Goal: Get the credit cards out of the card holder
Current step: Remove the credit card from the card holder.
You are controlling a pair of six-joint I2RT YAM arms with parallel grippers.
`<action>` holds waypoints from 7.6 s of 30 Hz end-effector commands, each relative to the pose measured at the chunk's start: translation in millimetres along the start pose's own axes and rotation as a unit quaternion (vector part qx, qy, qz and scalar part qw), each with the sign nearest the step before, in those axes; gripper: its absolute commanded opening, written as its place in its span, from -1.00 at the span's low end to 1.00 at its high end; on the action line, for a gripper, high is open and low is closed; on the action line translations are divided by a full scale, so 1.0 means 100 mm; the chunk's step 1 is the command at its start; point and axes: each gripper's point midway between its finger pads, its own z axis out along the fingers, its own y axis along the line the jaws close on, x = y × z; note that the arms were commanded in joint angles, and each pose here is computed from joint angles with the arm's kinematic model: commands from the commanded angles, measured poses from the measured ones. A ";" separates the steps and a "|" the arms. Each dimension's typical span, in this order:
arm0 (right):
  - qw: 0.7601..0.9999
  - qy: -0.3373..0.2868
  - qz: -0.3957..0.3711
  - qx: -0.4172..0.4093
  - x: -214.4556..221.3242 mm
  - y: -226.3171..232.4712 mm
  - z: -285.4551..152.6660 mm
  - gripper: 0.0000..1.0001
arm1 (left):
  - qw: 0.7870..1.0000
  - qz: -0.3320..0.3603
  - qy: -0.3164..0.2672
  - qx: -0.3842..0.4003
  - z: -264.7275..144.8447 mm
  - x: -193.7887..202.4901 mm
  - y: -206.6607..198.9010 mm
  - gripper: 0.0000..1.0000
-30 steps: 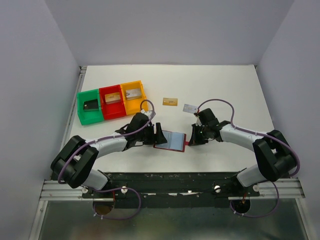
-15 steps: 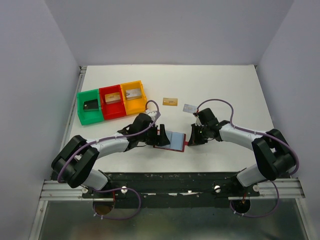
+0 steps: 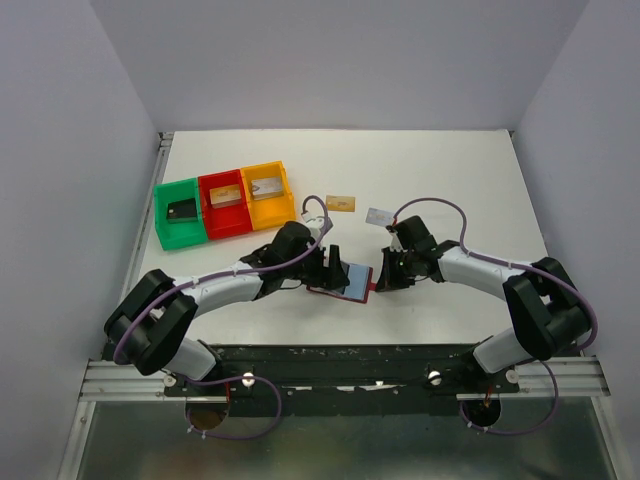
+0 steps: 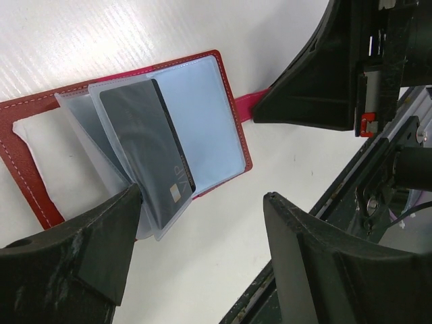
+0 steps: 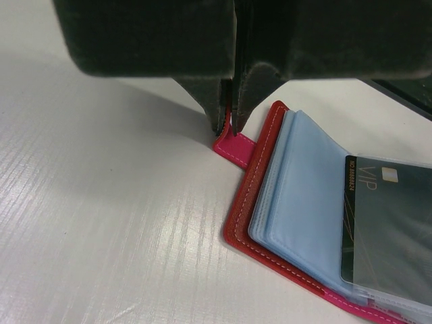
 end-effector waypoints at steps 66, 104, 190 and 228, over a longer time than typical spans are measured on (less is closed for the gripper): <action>0.967 -0.012 0.010 -0.255 -0.37 0.94 0.16 -0.16 | 0.989 -0.075 -0.029 -0.128 0.15 -0.03 0.58 -1.00; 0.979 0.010 0.028 -0.204 -0.26 0.72 0.39 -0.19 | 0.984 -0.075 -0.036 -0.156 0.01 -0.02 0.64 -1.00; 0.988 0.023 0.059 -0.141 -0.22 0.54 0.44 -0.12 | 0.977 -0.108 -0.002 -0.184 0.20 0.15 0.79 -1.00; 0.955 -0.001 0.062 -0.288 -0.32 0.98 0.31 -0.15 | 0.982 -0.098 -0.002 -0.161 0.21 0.16 0.73 -1.00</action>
